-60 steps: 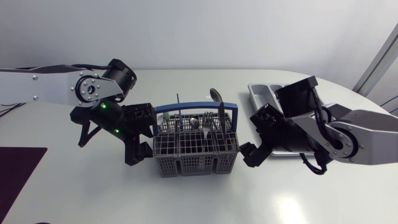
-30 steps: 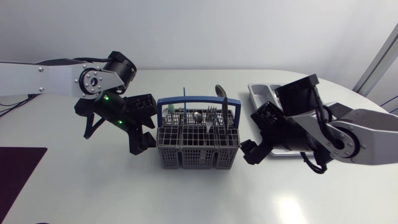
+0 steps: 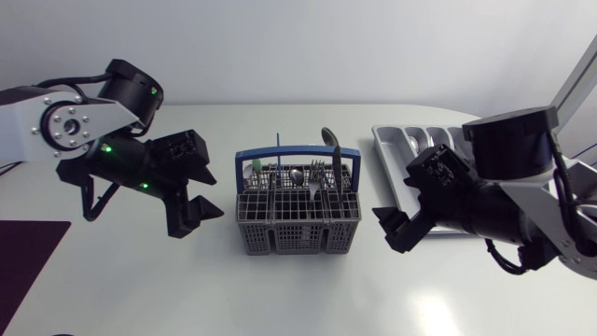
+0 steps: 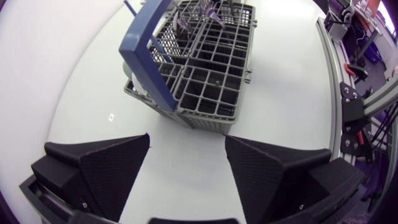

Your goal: Unload the cutlery basket into the drawer organizer.

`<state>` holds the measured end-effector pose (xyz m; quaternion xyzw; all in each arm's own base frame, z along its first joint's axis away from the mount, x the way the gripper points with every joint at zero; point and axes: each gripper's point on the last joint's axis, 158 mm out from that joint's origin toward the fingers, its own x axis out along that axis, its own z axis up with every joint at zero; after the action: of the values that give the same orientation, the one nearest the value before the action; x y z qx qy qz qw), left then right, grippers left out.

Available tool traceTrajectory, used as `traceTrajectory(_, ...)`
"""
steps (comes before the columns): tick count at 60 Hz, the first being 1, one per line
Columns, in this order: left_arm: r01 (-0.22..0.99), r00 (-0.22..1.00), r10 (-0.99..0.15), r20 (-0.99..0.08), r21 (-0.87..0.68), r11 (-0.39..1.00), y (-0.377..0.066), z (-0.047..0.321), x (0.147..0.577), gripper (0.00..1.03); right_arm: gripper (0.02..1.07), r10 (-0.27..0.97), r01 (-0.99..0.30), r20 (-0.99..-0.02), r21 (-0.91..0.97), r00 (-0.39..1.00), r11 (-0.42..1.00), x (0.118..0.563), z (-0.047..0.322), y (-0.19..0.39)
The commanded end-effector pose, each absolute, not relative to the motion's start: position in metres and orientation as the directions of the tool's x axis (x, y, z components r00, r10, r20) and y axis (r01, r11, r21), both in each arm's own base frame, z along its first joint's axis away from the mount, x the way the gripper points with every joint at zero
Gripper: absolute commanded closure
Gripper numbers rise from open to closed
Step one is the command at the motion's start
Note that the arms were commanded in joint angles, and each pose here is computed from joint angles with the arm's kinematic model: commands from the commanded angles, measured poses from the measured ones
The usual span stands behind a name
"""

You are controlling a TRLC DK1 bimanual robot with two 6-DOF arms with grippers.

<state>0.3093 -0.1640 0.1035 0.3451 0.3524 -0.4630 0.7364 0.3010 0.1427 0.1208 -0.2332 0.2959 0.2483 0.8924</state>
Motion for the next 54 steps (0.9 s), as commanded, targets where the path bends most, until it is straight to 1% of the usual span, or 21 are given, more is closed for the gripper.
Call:
traceTrajectory(1,0.92,0.347,-0.468,-0.812,0.197,0.34,-0.171,0.112,0.296,0.05,0.07,0.318,-0.607,-0.66,-0.266,0.681,0.749,0.292,0.113,0.146)
traceTrajectory(7,0.913,0.365,-0.489,-0.792,0.201,0.356,-0.177,0.12,0.292,0.05,0.07,0.367,-0.642,-0.658,-0.234,0.657,0.73,0.288,0.115,0.158)
traceTrajectory(14,0.919,0.351,-0.519,-0.779,0.182,0.35,-0.185,0.121,0.285,0.05,0.08,0.4,-0.662,-0.668,-0.188,0.628,0.725,0.291,0.114,0.171)
traceTrajectory(18,0.918,0.354,-0.528,-0.772,0.179,0.354,-0.189,0.121,0.284,0.05,0.12,0.428,-0.678,-0.663,-0.165,0.614,0.716,0.293,0.115,0.18)
traceTrajectory(21,0.921,0.347,-0.537,-0.769,0.172,0.35,-0.192,0.12,0.282,0.05,0.13,0.435,-0.681,-0.66,-0.16,0.612,0.714,0.296,0.116,0.183)
traceTrajectory(28,0.925,0.339,-0.557,-0.758,0.16,0.345,-0.2,0.118,0.279,0.05,0.22,0.467,-0.691,-0.649,-0.127,0.6,0.711,0.303,0.117,0.194)
traceTrajectory(35,0.923,0.345,-0.567,-0.748,0.159,0.351,-0.202,0.115,0.279,0.05,0.23,0.48,-0.691,-0.636,-0.118,0.604,0.713,0.31,0.118,0.203)
traceTrajectory(39,0.92,0.351,-0.573,-0.74,0.158,0.36,-0.203,0.115,0.281,0.05,0.3,0.487,-0.688,-0.62,-0.121,0.616,0.716,0.315,0.12,0.207)
traceTrajectory(48,0.919,0.357,-0.597,-0.718,0.154,0.364,-0.206,0.122,0.279,0.05,0.31,0.492,-0.683,-0.599,-0.13,0.632,0.719,0.323,0.117,0.213)
traceTrajectory(51,0.916,0.365,-0.6,-0.712,0.157,0.37,-0.206,0.122,0.281,0.05,0.31,0.49,-0.687,-0.607,-0.13,0.625,0.715,0.322,0.111,0.214)
traceTrajectory(54,0.915,0.367,-0.6,-0.711,0.158,0.372,-0.206,0.122,0.281,0.05,0.36,0.492,-0.69,-0.605,-0.135,0.626,0.711,0.321,0.109,0.215)
